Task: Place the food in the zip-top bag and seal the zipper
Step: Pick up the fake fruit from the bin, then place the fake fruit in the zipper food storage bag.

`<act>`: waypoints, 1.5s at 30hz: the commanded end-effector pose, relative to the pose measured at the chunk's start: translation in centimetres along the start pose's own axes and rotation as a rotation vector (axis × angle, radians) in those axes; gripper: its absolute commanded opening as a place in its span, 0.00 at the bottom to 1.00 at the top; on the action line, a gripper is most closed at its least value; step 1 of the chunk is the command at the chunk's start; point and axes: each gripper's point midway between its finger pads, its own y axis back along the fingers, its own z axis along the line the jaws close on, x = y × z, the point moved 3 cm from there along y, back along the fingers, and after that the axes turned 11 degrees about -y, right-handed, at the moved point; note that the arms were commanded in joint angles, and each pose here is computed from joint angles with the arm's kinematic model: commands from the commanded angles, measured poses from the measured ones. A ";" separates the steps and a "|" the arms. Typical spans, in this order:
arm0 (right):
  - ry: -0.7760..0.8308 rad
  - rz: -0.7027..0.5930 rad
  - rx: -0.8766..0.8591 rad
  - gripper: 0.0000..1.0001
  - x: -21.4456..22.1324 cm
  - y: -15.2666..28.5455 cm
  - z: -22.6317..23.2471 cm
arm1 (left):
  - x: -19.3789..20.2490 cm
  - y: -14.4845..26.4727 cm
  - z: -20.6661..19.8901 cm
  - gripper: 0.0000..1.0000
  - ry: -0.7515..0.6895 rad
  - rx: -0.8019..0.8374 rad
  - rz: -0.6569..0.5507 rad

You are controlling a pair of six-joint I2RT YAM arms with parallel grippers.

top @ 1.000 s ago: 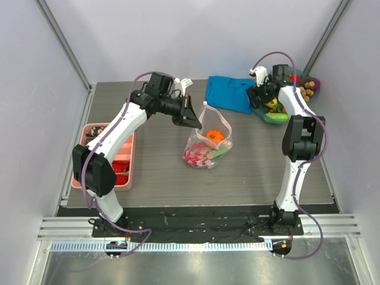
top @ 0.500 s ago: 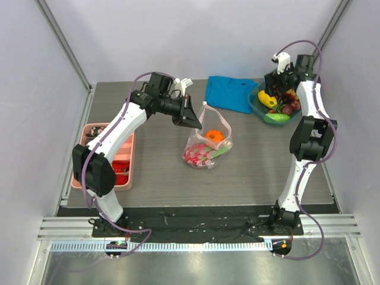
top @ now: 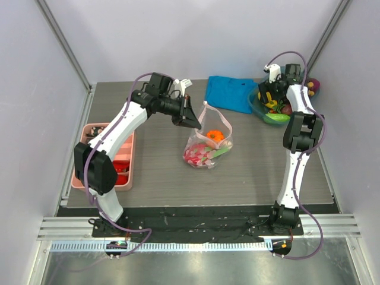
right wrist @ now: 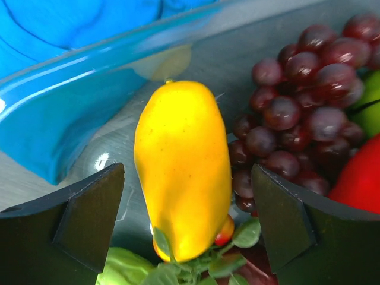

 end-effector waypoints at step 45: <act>-0.288 -0.077 -0.745 0.34 -4.3 28.2 33.5 | -1.5 0.9 -0.8 0.00 -0.029 0.010 -0.054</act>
